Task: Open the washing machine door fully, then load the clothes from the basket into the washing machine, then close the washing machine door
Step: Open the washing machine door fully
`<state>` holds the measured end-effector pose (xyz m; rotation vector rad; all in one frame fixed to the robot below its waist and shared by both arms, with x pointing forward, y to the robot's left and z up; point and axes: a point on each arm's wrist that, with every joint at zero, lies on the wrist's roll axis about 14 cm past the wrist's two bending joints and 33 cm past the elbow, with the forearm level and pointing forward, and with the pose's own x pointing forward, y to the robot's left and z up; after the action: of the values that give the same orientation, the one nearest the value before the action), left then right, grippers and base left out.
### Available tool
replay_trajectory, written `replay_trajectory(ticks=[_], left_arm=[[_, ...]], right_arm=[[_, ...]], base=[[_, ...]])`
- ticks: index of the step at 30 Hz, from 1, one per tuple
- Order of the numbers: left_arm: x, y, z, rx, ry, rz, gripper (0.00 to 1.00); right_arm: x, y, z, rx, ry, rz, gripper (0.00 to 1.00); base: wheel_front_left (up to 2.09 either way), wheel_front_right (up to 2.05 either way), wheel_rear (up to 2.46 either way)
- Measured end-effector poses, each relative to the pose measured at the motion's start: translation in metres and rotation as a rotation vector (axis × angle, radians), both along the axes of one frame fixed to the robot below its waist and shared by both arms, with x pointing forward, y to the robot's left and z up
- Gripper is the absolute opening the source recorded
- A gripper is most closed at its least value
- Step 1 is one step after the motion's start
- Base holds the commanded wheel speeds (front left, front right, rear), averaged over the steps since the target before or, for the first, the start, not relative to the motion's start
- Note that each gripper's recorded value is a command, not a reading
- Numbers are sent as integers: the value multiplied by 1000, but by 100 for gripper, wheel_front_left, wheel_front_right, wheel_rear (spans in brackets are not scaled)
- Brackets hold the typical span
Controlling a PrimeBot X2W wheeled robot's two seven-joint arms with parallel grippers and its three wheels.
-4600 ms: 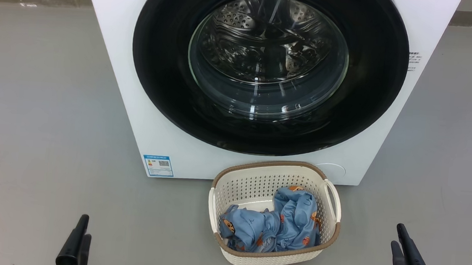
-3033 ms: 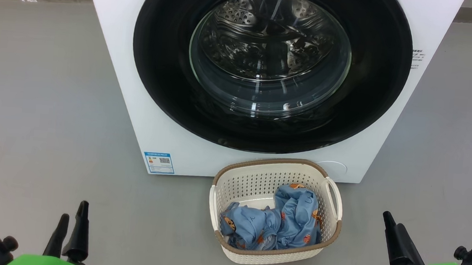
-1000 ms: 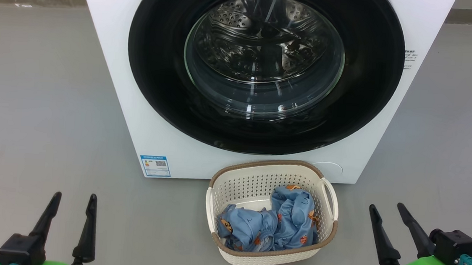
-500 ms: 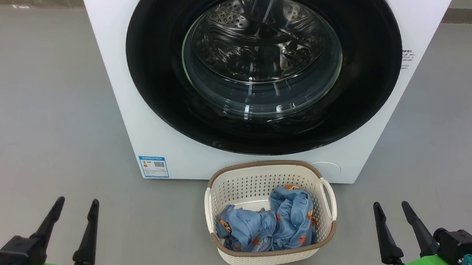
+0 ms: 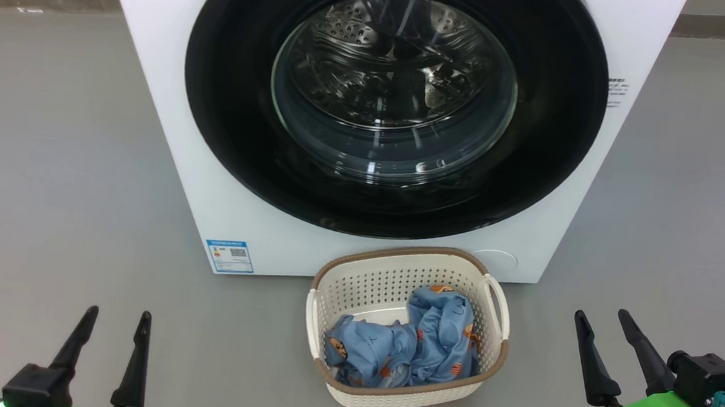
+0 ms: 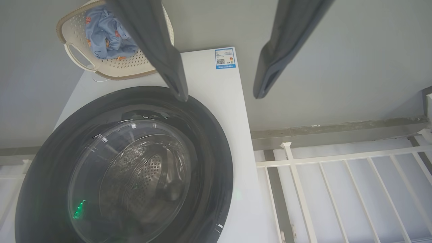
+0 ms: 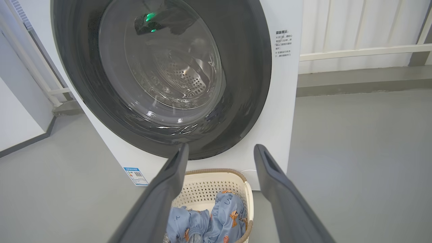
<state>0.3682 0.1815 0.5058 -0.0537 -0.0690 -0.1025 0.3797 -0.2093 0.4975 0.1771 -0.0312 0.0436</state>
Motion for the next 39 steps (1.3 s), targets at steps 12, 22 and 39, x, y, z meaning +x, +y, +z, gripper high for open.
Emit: replay_trajectory(ticks=[12, 22, 39], left_arm=[[2, -2, -4, -2, 13, -4, 100], [5, -3, -10, -21, 31, -5, 100], [6, -5, -15, -50, 47, -7, 100]], right_arm=[[1, -1, -3, 1, 9, -4, 100], [2, -2, -9, 1, 26, -6, 100], [4, -3, -11, 2, 32, -9, 100]], base=[[118, 118, -237], [122, 122, -245], [48, 47, -95]])
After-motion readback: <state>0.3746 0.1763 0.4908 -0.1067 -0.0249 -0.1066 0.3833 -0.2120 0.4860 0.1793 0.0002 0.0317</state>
